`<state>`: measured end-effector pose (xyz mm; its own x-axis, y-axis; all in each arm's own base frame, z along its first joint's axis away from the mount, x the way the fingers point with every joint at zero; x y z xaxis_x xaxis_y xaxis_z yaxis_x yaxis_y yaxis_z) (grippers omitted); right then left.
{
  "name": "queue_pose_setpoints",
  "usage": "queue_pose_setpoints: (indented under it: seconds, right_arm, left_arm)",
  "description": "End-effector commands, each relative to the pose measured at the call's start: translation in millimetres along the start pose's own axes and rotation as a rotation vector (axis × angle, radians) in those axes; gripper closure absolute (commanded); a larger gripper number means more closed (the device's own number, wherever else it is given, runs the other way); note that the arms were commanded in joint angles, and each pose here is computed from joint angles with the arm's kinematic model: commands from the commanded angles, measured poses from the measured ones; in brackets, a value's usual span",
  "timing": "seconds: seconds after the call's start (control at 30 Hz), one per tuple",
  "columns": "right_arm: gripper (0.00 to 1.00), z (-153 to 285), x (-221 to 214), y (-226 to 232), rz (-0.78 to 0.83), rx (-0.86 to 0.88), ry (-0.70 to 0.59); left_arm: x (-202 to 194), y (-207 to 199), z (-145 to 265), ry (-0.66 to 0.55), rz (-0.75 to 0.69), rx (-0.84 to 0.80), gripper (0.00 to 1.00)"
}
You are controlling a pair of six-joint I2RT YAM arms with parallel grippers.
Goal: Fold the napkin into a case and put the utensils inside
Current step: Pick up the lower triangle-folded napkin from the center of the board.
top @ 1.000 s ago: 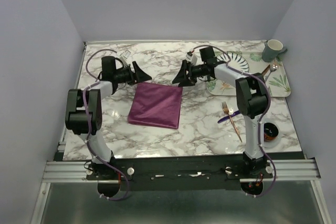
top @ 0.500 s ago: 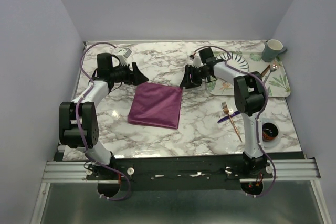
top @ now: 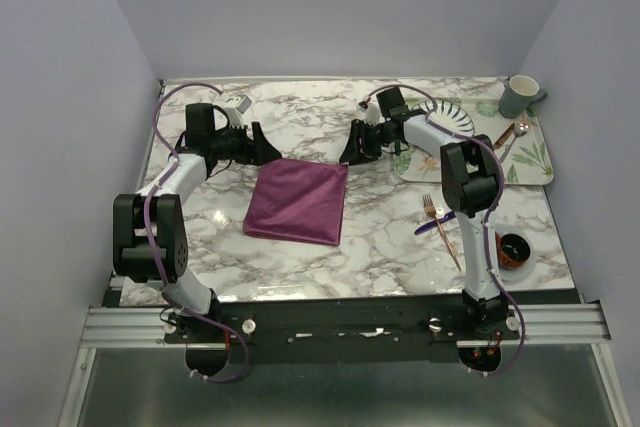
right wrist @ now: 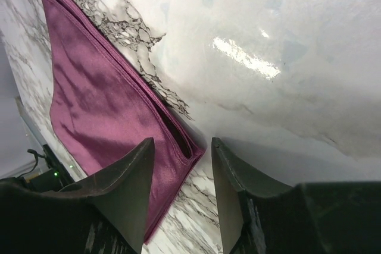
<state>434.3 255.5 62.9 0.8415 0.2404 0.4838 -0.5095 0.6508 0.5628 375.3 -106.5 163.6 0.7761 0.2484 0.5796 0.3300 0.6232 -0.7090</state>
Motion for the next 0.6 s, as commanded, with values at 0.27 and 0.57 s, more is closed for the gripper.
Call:
queue_pose_setpoints:
  seconds: [0.27, 0.57]
  right_arm:
    - [0.49, -5.4, -32.7, -8.9, -0.116, -0.026, 0.105]
    - [0.53, -8.7, -35.6, -4.2, -0.148, 0.013, 0.121]
  left_arm:
    - [5.0, 2.6, -1.4, 0.003, -0.005, 0.017, 0.2]
    - [10.8, 2.6, -3.5, -0.002, -0.003, 0.016, 0.2]
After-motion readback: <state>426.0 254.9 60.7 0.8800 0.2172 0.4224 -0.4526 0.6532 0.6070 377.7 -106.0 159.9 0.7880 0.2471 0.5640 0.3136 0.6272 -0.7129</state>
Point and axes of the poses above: each gripper's point midway between its finger pads, its own z axis back along the fingers, its own y axis along the line the jaws close on, x = y × z, the point moved 4 cm from there along z, back along the fingers, and after that the axes turned 15 degrees about z, right-handed, at the moved point
